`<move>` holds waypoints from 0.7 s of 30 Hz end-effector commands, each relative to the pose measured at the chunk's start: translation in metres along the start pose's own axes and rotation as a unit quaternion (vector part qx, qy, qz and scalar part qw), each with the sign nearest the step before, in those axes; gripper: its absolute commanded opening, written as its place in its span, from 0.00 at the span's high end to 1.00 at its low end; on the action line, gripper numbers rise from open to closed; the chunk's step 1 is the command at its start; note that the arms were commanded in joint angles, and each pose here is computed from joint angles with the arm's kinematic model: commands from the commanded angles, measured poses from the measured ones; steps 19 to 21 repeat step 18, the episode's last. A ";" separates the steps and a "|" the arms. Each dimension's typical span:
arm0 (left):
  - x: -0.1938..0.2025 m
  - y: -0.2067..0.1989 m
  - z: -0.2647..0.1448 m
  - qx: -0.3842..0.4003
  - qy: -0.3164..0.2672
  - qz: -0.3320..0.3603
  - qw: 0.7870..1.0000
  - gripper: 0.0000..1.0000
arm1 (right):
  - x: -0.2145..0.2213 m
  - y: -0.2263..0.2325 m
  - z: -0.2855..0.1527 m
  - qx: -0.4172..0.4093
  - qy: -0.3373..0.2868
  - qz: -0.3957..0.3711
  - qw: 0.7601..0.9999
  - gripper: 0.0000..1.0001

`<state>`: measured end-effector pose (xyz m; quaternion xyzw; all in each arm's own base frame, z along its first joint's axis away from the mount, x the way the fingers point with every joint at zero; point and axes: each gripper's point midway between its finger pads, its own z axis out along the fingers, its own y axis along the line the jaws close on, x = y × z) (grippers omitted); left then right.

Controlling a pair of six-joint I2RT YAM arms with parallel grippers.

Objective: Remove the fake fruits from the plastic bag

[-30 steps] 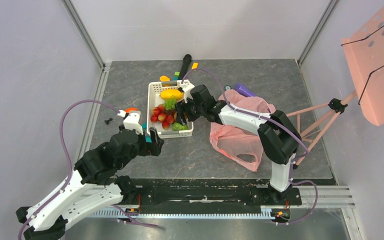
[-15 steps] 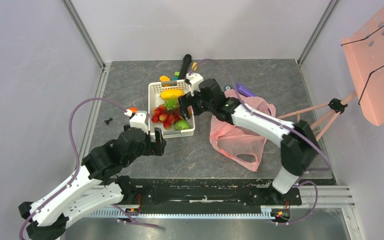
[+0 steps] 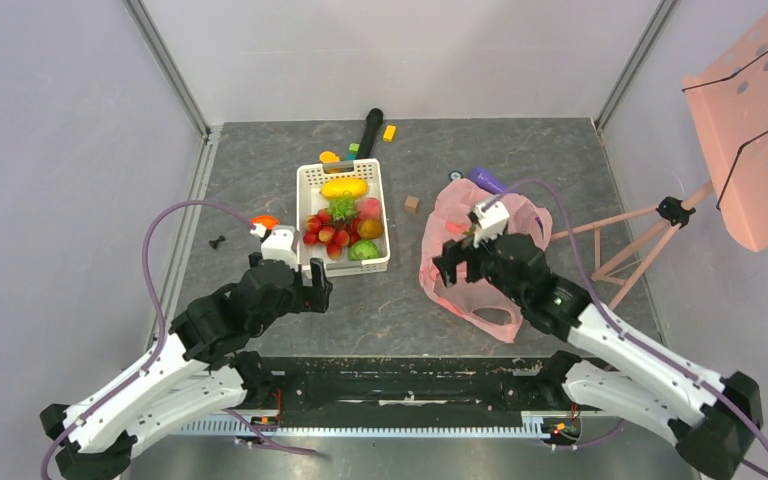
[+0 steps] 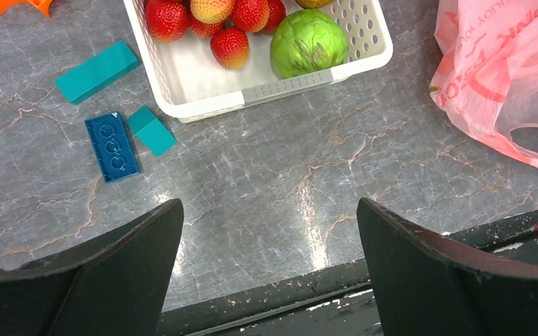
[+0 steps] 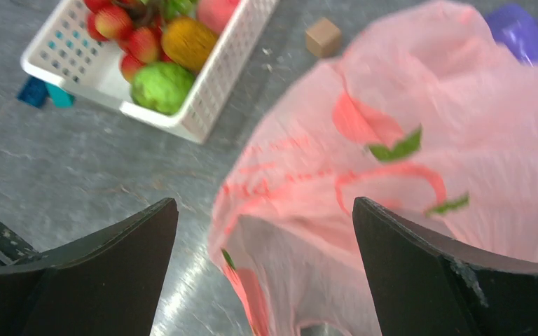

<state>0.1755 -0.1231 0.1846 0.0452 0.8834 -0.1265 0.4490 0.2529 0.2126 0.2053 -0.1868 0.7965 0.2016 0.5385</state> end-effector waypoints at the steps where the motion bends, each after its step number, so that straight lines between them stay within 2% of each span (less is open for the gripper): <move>1: -0.015 0.002 -0.001 -0.004 -0.039 -0.020 0.999 0.00 | 0.011 -0.022 -0.023 0.042 -0.031 0.016 0.998 0.02; 11: -0.019 0.003 -0.011 0.015 -0.063 -0.029 0.997 0.00 | 0.021 -0.034 -0.041 0.064 -0.040 0.025 0.997 0.02; 21: -0.021 0.005 -0.011 0.010 -0.068 -0.035 0.997 0.00 | 0.029 -0.033 -0.038 0.061 -0.005 0.010 0.998 0.02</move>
